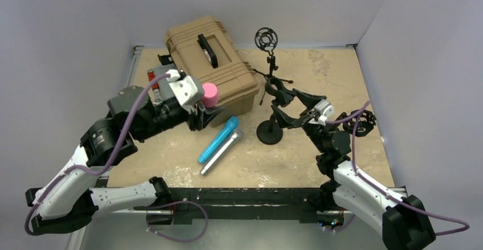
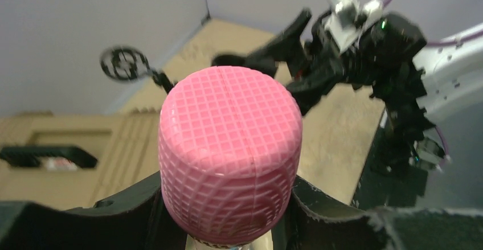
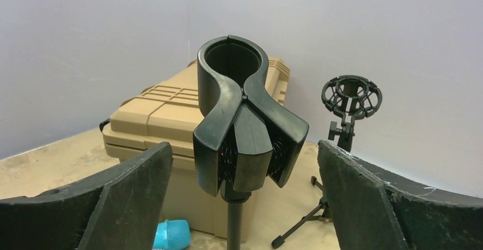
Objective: Remove the microphone from the stand
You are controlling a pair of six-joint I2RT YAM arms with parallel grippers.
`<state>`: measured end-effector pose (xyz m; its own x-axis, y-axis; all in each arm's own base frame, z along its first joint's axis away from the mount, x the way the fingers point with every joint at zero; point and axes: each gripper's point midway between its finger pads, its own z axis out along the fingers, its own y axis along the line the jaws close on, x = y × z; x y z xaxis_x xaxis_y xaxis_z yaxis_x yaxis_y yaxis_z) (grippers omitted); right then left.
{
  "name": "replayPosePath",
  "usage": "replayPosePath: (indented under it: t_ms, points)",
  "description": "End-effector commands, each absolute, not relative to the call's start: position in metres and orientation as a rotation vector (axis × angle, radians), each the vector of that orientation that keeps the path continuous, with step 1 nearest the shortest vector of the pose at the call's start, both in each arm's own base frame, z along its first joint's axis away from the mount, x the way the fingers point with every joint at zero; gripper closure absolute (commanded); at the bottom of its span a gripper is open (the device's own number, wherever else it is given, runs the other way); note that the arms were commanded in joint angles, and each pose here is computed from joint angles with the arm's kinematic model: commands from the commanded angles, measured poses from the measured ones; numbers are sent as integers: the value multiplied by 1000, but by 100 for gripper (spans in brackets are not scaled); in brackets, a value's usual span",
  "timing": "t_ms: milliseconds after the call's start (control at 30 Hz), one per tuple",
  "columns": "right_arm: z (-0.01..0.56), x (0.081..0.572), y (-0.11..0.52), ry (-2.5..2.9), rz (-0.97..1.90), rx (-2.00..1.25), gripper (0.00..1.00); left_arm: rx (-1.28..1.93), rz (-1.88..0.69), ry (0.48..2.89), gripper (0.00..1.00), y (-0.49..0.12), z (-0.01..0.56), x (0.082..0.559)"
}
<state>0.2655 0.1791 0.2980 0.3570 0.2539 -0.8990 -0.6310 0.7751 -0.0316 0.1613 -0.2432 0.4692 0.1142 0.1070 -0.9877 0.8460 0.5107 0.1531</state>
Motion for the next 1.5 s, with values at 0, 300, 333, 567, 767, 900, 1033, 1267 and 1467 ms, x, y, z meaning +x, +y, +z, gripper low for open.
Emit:
replayPosePath:
  t_ms: [0,300,333,567,767,900,1033,1267,1467]
  points:
    - [307,266,174,1039,576,-382,3,866,-687,1748,100,-242,358,160]
    - [315,248,155,985,552,-325,1,999,-731,2241,100,-297,203,156]
    - [316,247,153,979,550,-316,1,1012,-725,2281,100,-301,191,156]
    - [327,234,129,924,521,-212,1,1042,-648,2481,100,-319,126,162]
    - [333,227,108,890,508,-104,1,1005,-573,2527,100,-323,88,168]
    - [332,231,99,906,494,-38,1,1008,-421,2519,96,-315,66,180]
    - [330,233,101,917,495,-47,1,1041,-307,2473,95,-306,51,192]
    - [327,237,104,931,497,-54,1,1083,-200,2433,78,-297,43,204]
    - [325,239,106,943,497,-61,2,1059,-227,2429,56,-301,46,204]
